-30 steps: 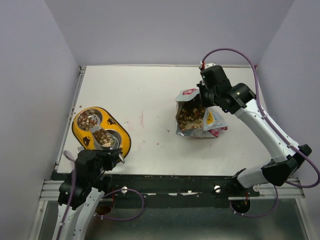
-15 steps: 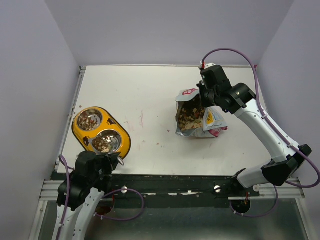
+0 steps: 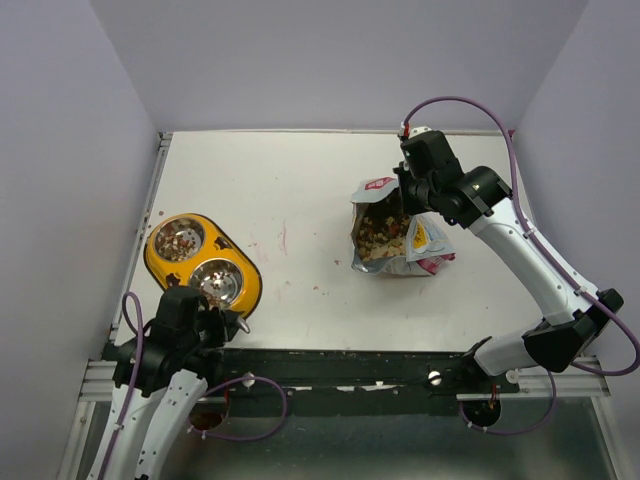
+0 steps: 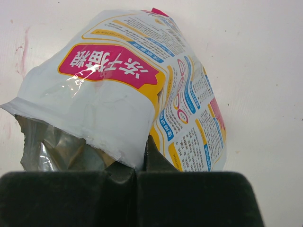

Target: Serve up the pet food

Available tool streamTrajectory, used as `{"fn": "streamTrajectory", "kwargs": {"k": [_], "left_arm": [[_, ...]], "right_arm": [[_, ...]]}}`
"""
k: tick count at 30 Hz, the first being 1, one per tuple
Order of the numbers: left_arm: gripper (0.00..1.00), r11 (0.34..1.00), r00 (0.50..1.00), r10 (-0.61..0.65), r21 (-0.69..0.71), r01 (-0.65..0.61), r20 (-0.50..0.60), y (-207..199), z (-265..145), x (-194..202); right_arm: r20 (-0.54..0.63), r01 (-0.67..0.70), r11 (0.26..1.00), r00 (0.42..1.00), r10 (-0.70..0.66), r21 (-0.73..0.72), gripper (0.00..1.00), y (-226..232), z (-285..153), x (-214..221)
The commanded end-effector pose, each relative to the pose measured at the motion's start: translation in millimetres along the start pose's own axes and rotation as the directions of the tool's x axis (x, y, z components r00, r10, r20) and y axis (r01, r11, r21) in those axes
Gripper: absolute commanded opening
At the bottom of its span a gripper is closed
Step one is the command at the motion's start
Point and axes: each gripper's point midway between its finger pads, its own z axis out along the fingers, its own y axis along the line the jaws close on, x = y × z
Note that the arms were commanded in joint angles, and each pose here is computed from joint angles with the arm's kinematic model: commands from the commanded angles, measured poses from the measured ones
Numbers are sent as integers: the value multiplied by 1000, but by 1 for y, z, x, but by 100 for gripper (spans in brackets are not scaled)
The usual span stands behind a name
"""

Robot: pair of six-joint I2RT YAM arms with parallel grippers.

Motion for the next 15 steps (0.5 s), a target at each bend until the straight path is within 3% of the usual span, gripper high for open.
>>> {"fn": "streamTrajectory", "kwargs": {"k": [1, 15], "left_arm": [[0, 955, 955, -296, 18, 296, -31, -32, -4, 8], [0, 956, 964, -266, -124, 267, 21, -45, 2, 22]], "right_arm": [[194, -59, 995, 978, 72, -75, 1, 7, -27, -48], [185, -67, 992, 979, 85, -105, 1, 10, -30, -42]]}}
